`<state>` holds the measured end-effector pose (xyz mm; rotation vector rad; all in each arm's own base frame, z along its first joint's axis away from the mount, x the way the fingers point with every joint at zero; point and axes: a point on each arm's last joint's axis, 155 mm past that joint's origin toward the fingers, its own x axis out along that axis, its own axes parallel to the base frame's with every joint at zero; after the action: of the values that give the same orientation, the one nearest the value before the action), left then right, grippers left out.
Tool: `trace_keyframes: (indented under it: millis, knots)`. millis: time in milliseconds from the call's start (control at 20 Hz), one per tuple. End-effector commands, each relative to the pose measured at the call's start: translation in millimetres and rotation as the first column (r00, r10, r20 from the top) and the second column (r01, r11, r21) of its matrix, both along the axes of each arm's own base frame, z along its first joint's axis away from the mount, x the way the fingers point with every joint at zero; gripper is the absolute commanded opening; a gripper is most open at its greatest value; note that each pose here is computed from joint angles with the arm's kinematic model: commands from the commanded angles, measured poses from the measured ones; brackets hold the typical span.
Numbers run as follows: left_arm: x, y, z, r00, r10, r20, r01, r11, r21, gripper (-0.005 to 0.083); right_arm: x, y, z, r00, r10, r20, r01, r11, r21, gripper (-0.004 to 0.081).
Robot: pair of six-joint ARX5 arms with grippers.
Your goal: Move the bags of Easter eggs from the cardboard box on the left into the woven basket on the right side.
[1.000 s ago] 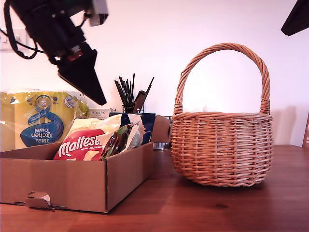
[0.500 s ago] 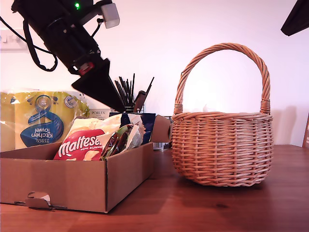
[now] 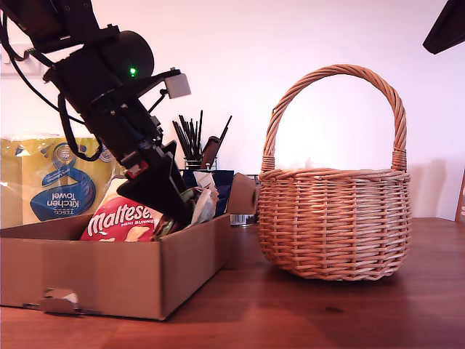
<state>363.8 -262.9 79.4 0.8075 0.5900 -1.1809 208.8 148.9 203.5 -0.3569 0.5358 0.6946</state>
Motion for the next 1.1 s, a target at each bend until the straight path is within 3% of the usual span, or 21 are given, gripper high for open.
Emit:
trace_keyframes:
  millis: [0,200,500,600,750,850,1050]
  knots:
    - [-4.7,0.5,-24.5,0.999,-0.010,-0.051,0.011,1.000,0.020,0.0766,0.1,-0.2,-1.5,1.000,0.001,0.001,-0.001,1.000,-0.001,-0.0013]
    - [-15.7,1.2,-50.4,0.990,-0.019,-0.137,0.025,0.999,0.038,0.0766,0.1,-0.2,-1.6,1.000,0.001,0.001,-0.001,1.000,-0.002,-0.0013]
    - [-18.5,5.4,-58.4,0.987,-0.008,-0.159,0.018,0.998,0.064,0.0742,0.1,-0.2,-1.5,1.000,0.002,0.001,-0.002,1.000,-0.002,-0.0013]
    - [-19.4,6.7,-59.3,0.986,0.003,-0.169,0.009,0.998,0.069,0.0590,0.2,-0.3,-1.5,1.000,0.001,0.002,-0.001,1.000,-0.002,-0.0013]
    - [-24.7,11.0,-62.6,0.981,0.009,-0.193,0.008,0.996,0.090,0.0223,0.2,-0.3,-1.5,1.000,0.001,0.002,-0.001,1.000,-0.002,-0.0013]
    - [-27.5,12.3,-63.8,0.979,0.010,-0.205,0.009,0.995,0.095,0.0159,0.2,-0.3,-1.5,1.000,0.001,0.002,-0.001,1.000,-0.002,-0.0013]
    - [-34.3,16.1,-66.0,0.972,0.016,-0.235,0.011,0.994,0.113,0.0159,0.1,-0.3,-1.6,1.000,0.001,0.001,-0.001,1.000,-0.002,-0.0013]
